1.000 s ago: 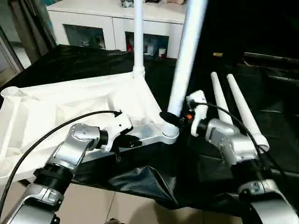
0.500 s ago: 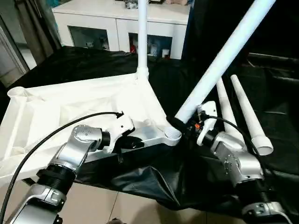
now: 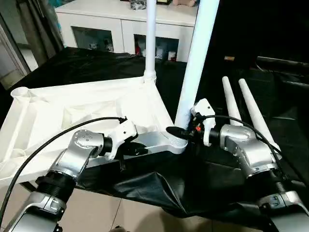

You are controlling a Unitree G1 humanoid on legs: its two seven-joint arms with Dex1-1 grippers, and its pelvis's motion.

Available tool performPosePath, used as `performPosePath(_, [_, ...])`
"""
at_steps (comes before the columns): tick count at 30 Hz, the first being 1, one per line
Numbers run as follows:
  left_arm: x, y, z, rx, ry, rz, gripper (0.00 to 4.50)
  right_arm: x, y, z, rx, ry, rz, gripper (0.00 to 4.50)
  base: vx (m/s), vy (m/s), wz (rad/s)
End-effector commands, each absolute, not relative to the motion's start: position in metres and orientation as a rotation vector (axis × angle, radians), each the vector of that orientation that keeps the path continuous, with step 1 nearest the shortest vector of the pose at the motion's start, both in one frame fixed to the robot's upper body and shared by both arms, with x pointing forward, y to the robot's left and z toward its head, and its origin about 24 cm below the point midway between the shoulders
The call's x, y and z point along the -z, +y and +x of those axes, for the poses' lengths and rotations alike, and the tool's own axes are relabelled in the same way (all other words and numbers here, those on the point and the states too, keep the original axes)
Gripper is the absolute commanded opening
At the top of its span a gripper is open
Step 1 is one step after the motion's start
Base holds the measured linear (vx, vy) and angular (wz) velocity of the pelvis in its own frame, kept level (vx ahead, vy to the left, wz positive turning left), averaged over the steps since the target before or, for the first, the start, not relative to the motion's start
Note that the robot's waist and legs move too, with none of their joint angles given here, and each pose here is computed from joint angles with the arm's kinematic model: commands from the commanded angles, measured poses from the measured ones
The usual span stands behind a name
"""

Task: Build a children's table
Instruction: Rotate table base

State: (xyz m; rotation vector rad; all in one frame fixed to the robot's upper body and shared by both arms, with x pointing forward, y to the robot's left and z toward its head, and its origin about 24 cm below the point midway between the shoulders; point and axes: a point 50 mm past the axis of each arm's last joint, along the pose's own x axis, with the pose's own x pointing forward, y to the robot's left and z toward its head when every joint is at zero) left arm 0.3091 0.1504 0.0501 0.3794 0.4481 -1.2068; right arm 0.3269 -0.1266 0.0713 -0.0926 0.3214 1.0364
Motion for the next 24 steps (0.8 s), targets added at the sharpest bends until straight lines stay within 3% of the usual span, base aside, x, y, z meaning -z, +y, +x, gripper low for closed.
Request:
performPosePath(1, [-0.067,0.149,0.315,1.188,0.327,0.377,0.0,-0.03,-0.123,0.306,-1.135,0.537,-0.06,1.92,0.0,0.0,0.0])
performPosePath(19, [-0.074,0.148,0.316,1.315,0.295,0.374,0.0,-0.019,-0.137,0.297,-1.229,0.519,-0.031,1.92,0.0,0.0,0.0])
performPosePath(24, [-0.073,0.15,0.319,1.276,0.301,0.386,0.0,-0.017,-0.138,0.304,-1.148,0.508,-0.034,1.92,0.0,0.0,0.0])
